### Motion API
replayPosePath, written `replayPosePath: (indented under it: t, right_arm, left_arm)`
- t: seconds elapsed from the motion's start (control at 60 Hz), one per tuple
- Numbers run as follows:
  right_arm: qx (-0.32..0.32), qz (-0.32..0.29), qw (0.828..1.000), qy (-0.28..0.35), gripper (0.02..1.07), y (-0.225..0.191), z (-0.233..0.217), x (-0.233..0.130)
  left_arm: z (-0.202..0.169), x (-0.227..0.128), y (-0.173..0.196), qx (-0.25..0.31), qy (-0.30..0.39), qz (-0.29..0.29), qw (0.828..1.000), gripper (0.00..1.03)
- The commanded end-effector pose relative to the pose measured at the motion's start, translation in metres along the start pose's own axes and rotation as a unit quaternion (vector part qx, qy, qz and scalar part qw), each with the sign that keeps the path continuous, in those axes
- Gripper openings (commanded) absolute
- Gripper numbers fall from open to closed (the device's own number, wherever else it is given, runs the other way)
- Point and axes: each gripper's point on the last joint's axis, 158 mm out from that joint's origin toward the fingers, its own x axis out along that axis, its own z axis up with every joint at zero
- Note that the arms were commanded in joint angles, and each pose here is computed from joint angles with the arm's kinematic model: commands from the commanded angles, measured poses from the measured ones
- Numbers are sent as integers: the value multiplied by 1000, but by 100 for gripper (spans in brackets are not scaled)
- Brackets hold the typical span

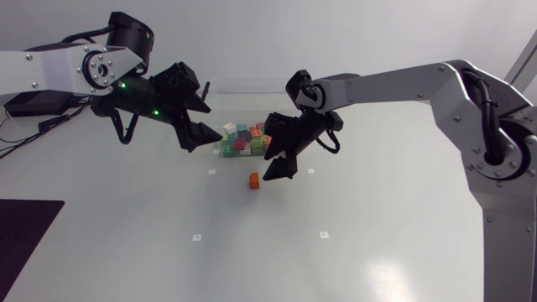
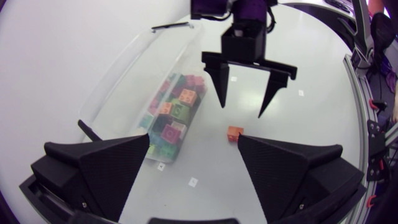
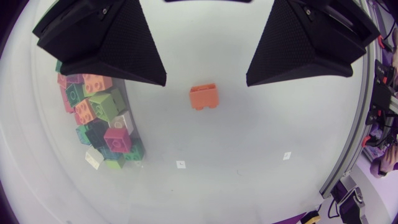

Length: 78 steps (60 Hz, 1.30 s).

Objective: Place the duplo bricks in the container

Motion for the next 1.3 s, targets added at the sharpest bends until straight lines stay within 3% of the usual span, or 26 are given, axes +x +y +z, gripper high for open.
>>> replayPosePath:
  t: [0.0, 0.25, 0.75, 0.867, 1.083, 1.283]
  right_arm:
    - [-15, 20, 1000, 12, 95, 6, -3, 16]
    - [-22, 37, 999, 22, 95, 10, -3, 27]
    - [-29, 72, 995, 59, 93, 9, -2, 43]
    - [-30, 77, 994, 70, 92, 11, -4, 48]
    - [-29, 97, 991, 93, 79, 17, -11, 55]
    - [-30, 98, 989, 108, 79, 20, -16, 56]
  left_arm:
    - [-14, -3, -18, 31, 14, -16, 999, 99]
    - [-32, -22, -10, -11, 18, 8, 1000, 99]
    - [-59, -71, 31, -140, -58, 170, 974, 99]
    - [-67, -76, 30, -149, -61, 201, 966, 99]
    - [-78, -88, 33, -174, -67, 254, 949, 99]
    - [-86, -97, 25, -172, -76, 284, 940, 99]
